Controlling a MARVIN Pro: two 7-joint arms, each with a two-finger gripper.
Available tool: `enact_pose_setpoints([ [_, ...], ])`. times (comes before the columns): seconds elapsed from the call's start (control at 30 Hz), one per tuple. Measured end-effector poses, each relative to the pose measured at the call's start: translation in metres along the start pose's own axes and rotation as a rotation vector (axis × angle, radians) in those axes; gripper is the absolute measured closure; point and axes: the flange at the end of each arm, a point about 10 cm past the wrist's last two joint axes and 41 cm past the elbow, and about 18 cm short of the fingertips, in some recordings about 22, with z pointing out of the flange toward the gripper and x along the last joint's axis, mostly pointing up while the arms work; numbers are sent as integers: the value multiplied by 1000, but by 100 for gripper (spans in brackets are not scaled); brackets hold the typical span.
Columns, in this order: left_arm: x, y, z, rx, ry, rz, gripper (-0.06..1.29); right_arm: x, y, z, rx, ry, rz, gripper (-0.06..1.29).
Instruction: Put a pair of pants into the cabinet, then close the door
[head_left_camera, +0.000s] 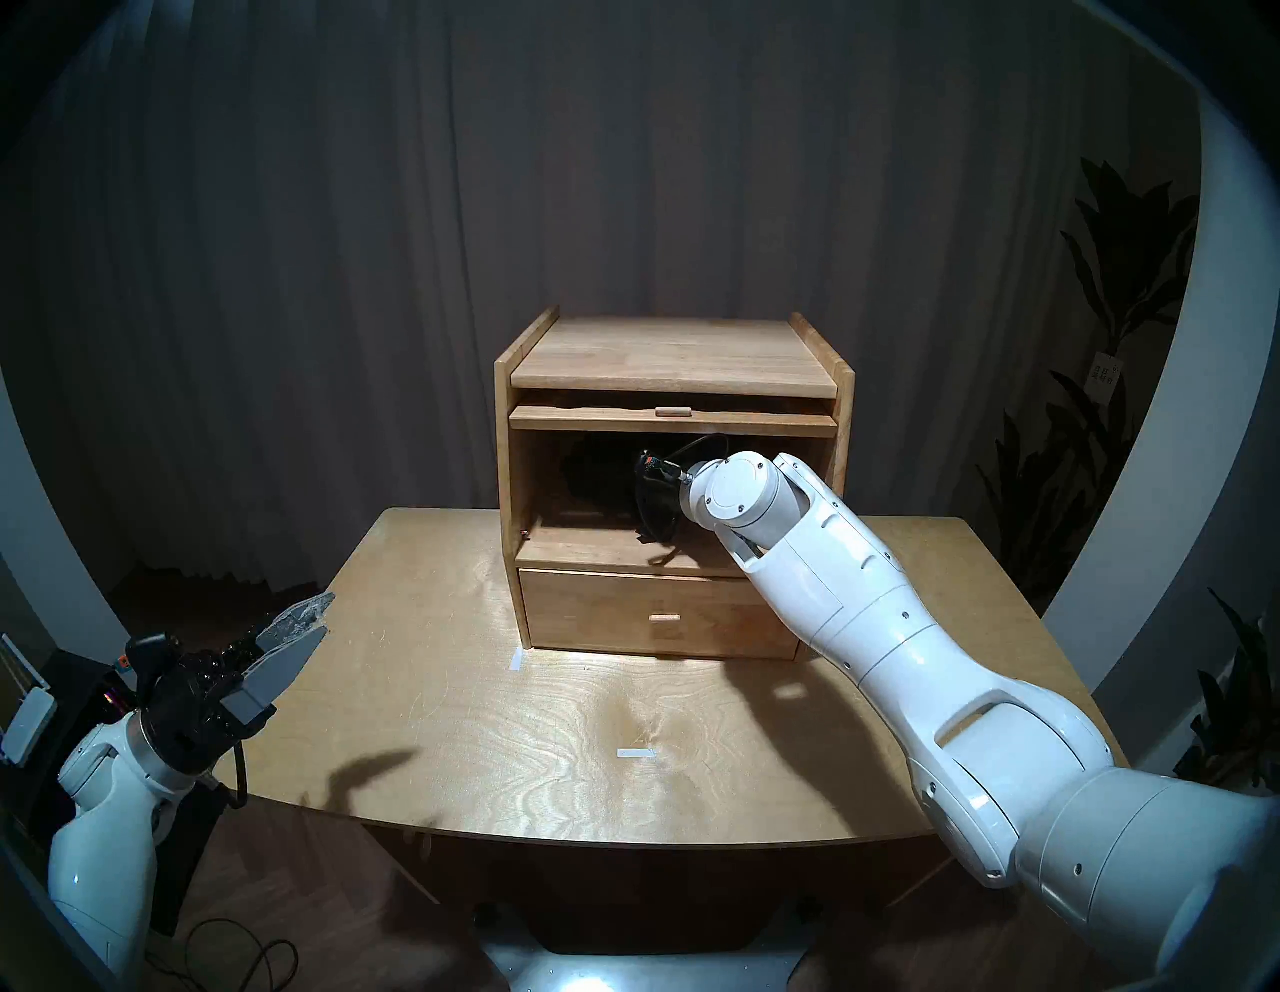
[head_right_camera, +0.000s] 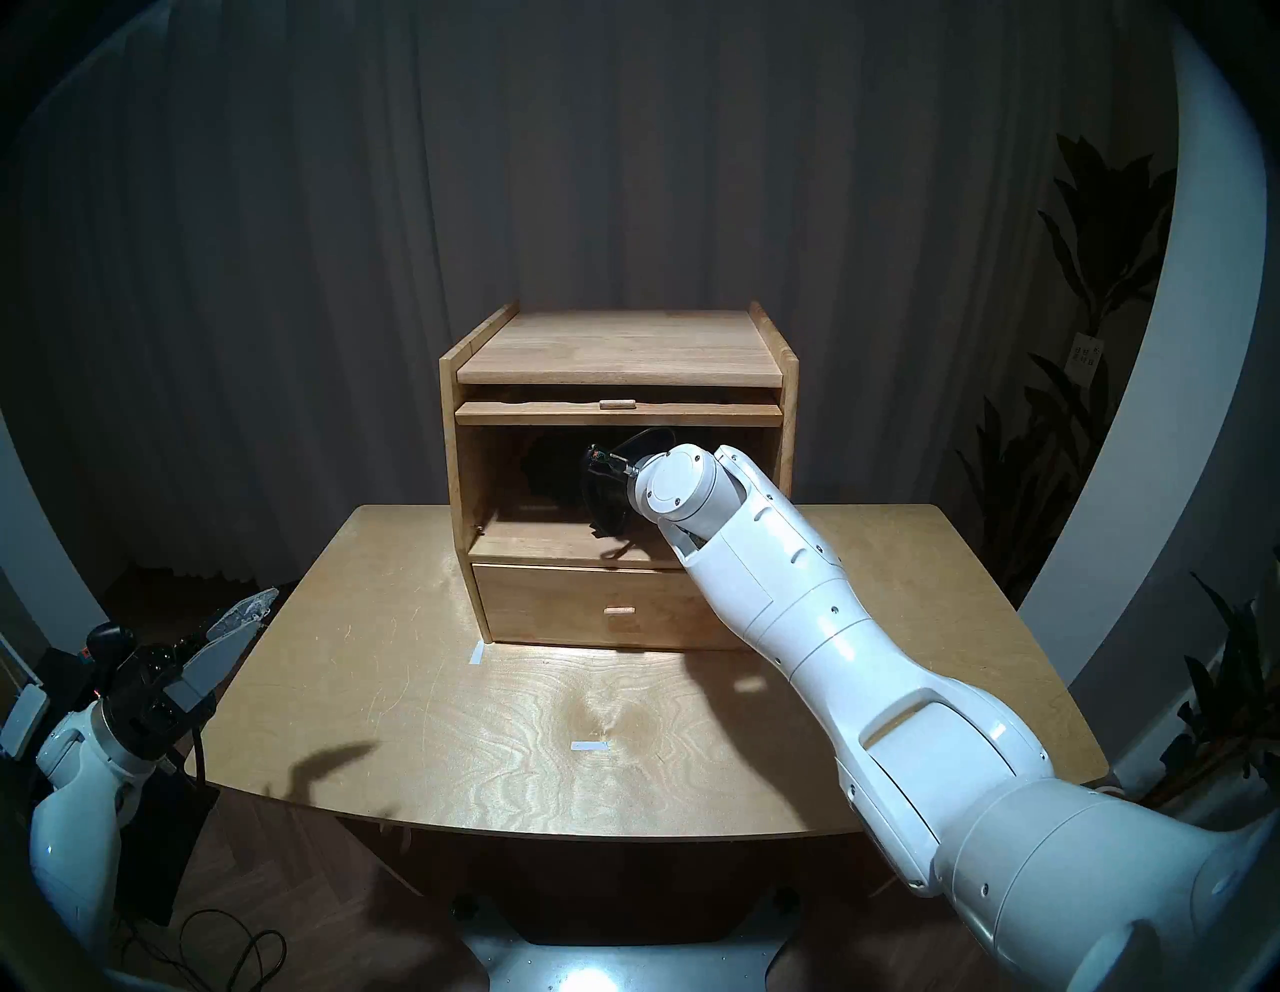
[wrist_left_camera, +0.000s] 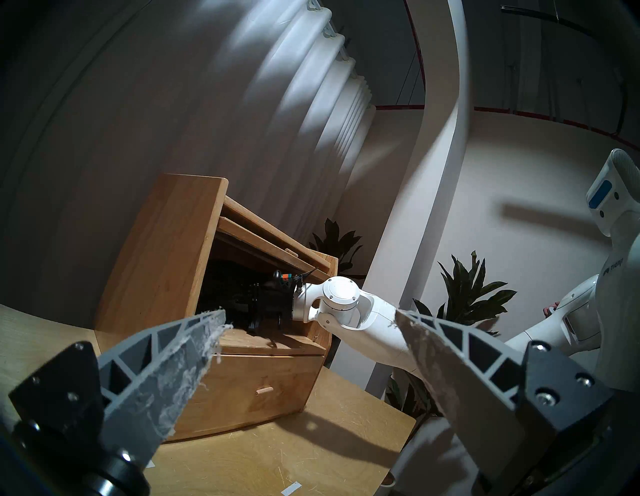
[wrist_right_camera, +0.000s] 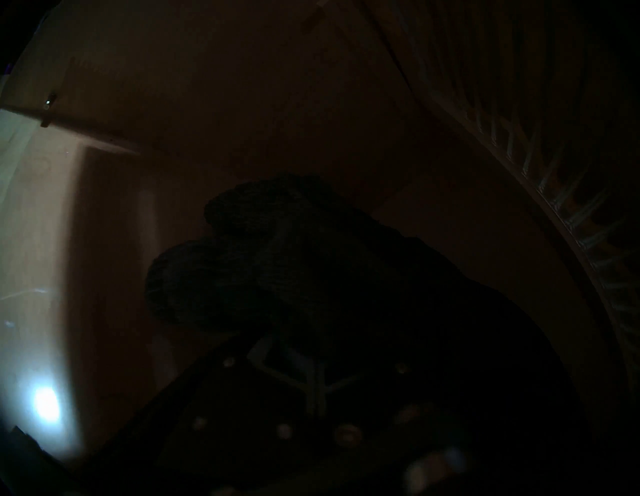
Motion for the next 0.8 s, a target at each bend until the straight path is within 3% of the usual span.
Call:
enact_pose_setpoints([
  [0.13,0,0,0,0,0,0,-2,4,1,5,34,21,-23,126],
  [0.3,0,0,0,0,0,1,-2,27,-2,-3,111,100,-65,126],
  [0.33,0,0,0,0,0,0,-2,33,-9,-7,155,123,-81,119],
  [0.4,0,0,0,0,0,0,-2,35,-12,-10,181,135,-88,85],
  [0.5,0,0,0,0,0,1,-2,39,-19,-19,242,162,-98,6],
  [0.8,0,0,0,0,0,0,-2,38,-23,-46,336,187,-92,3],
])
